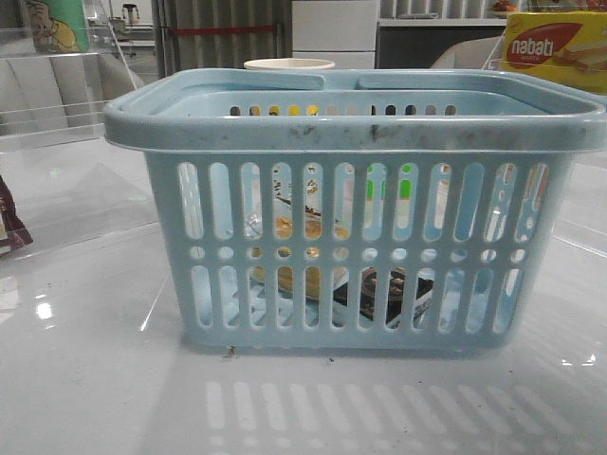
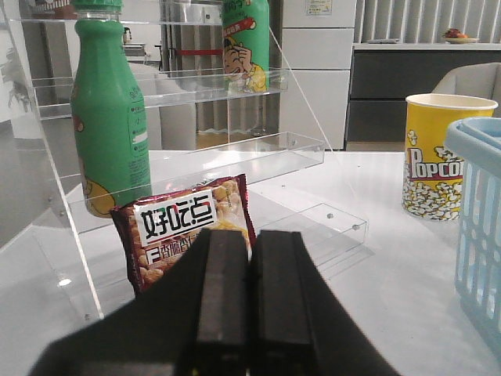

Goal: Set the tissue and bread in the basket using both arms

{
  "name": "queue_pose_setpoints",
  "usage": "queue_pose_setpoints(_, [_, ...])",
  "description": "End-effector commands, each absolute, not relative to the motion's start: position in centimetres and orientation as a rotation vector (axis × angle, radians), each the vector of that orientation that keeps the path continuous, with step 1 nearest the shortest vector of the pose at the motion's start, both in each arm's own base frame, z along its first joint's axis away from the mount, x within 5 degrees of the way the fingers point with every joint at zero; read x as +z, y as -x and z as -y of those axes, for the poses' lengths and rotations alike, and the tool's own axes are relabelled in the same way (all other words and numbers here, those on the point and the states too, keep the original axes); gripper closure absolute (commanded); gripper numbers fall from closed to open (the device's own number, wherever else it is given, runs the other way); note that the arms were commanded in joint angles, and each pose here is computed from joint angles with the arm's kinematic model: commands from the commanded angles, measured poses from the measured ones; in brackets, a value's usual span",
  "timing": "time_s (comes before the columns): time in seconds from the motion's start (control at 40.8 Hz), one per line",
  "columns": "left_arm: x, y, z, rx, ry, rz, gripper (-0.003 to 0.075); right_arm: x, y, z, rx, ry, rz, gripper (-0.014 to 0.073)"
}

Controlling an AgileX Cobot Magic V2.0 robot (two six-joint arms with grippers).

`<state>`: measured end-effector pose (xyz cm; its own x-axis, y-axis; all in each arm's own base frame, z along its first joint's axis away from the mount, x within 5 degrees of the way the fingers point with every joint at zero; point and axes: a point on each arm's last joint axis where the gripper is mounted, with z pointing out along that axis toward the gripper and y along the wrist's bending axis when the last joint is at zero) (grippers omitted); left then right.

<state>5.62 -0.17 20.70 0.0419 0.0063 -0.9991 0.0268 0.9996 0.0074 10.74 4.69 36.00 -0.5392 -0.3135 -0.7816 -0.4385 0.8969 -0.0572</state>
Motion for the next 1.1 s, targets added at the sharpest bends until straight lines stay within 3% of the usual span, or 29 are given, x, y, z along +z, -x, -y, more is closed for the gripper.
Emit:
queue_pose_setpoints(0.0, [21.6,-5.4,0.1,-0.025,-0.018,-1.421,0.0629,37.2,-11.0,-4.7,0.178,0.525,-2.098,0.054])
queue_pose_setpoints(0.416, [21.6,-5.4,0.1,-0.025,-0.018,-1.421,0.0629,37.1,-10.7,-4.5,0.177,0.518,-2.091,0.054])
queue_pose_setpoints(0.588, [21.6,-5.4,0.1,-0.025,-0.018,-1.421,0.0629,35.9,-9.5,-2.8,0.123,0.379,-2.032,0.054])
queue_pose_setpoints(0.759, [21.6,-5.4,0.1,-0.025,-0.018,-1.421,0.0629,33.2,-8.1,-1.2,0.047,0.216,-1.836,0.054])
queue_pose_setpoints(1.077, [21.6,-5.4,0.1,-0.025,-0.018,-1.421,0.0629,24.4,-5.8,0.2,-0.077,0.034,-1.567,0.054])
